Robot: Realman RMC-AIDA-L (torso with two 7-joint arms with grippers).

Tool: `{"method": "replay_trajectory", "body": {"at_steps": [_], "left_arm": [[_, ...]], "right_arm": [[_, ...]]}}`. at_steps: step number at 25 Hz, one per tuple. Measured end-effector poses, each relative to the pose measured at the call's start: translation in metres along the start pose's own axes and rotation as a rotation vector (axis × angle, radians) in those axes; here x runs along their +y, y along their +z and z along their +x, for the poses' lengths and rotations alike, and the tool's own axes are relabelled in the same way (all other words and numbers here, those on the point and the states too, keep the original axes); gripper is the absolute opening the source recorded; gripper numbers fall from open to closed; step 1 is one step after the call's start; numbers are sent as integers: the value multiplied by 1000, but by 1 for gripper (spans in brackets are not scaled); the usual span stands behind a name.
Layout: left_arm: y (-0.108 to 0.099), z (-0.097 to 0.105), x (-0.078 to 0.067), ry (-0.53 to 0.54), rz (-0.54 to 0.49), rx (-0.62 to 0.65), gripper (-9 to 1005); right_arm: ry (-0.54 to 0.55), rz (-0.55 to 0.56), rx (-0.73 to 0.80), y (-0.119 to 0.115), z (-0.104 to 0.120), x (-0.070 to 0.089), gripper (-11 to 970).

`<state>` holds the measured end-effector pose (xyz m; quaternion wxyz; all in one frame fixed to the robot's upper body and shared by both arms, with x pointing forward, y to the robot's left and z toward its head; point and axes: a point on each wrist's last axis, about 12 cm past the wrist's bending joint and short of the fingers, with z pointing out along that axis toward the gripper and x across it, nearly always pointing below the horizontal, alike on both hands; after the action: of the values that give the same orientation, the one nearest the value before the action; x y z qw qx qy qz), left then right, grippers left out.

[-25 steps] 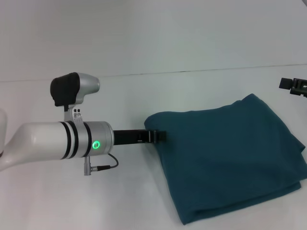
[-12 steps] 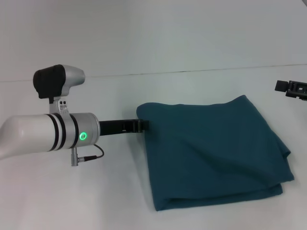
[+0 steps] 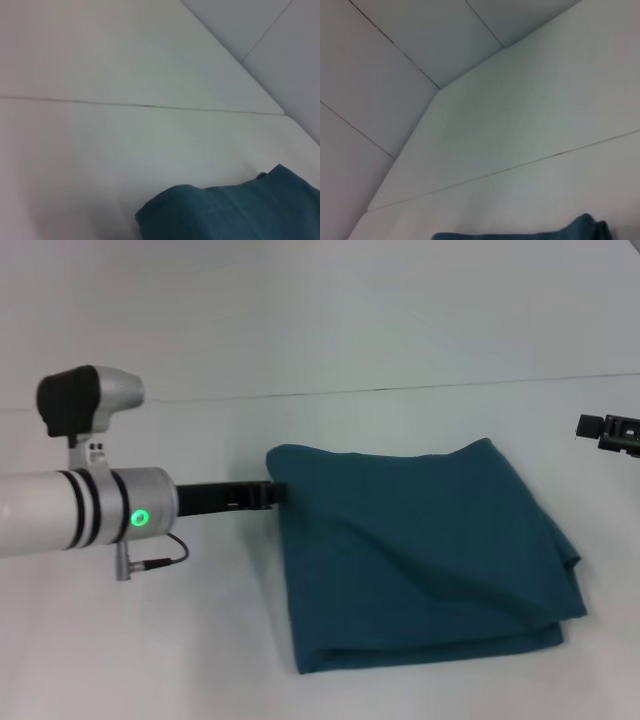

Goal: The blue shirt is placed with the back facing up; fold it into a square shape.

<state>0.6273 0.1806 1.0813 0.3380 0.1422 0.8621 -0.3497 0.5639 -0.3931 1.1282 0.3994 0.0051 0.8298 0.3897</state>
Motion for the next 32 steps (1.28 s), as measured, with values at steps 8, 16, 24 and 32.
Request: {"method": "replay_trajectory", "body": {"at_steps": [8, 16, 24, 32], "left_arm": [[-10, -1, 6, 13, -2, 8, 0], [-23, -2, 6, 52, 23, 12, 82], [-35, 3, 9, 32, 73, 13, 351], [-52, 20, -5, 103, 201, -8, 602]], "right_arm": [[45, 51, 71, 0, 6, -6, 745], [71, 80, 143, 5, 15, -8, 745], [77, 71, 162, 7, 22, -8, 746], [-23, 22, 165, 10, 30, -5, 746]]}}
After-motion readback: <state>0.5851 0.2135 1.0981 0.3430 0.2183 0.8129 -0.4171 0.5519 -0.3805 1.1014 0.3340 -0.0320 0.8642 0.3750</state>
